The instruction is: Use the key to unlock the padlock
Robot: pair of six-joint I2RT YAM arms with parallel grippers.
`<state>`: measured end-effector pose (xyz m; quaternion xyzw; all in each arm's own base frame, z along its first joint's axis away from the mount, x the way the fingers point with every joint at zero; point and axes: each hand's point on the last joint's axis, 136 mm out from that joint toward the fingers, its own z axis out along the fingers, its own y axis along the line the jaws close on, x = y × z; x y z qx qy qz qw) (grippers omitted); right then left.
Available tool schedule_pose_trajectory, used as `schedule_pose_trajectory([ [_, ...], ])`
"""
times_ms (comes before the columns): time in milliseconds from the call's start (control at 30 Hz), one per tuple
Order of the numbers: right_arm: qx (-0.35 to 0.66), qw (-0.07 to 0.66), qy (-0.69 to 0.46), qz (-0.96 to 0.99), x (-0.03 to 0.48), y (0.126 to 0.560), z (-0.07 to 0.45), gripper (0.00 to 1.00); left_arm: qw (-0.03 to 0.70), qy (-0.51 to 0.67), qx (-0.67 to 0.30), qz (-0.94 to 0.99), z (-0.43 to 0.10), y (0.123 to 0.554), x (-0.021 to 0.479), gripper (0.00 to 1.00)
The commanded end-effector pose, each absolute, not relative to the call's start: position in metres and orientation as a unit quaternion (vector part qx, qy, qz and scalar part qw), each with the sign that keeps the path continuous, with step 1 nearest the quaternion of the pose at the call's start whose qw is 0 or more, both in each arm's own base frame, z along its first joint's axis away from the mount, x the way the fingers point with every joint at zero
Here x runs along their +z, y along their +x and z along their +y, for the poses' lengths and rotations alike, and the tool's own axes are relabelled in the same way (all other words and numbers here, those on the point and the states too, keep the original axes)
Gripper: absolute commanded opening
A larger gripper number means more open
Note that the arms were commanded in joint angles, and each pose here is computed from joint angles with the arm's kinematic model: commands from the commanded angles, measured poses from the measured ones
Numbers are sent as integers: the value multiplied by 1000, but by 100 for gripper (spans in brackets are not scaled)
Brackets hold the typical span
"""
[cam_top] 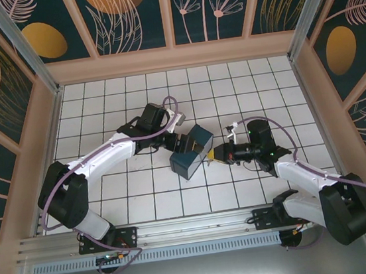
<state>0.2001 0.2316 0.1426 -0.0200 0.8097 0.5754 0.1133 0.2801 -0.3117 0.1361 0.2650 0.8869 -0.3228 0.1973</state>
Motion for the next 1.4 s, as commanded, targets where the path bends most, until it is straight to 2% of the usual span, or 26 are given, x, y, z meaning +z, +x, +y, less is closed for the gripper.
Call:
schedule_pose_trajectory([
  [0,580,126,-40,804,156,205,234,0,203,275,-328,881,-319,283,142,81],
  [400,579,126,-46,804,155,204,230,0,201,288,-343,871,-329,287,162,85],
  [633,586,127,-48,799,158,205,229,0,188,296,-321,880,-325,288,145,86],
  [1367,599,121,-48,790,158,206,232,0,189,285,-326,881,-323,285,137,84],
])
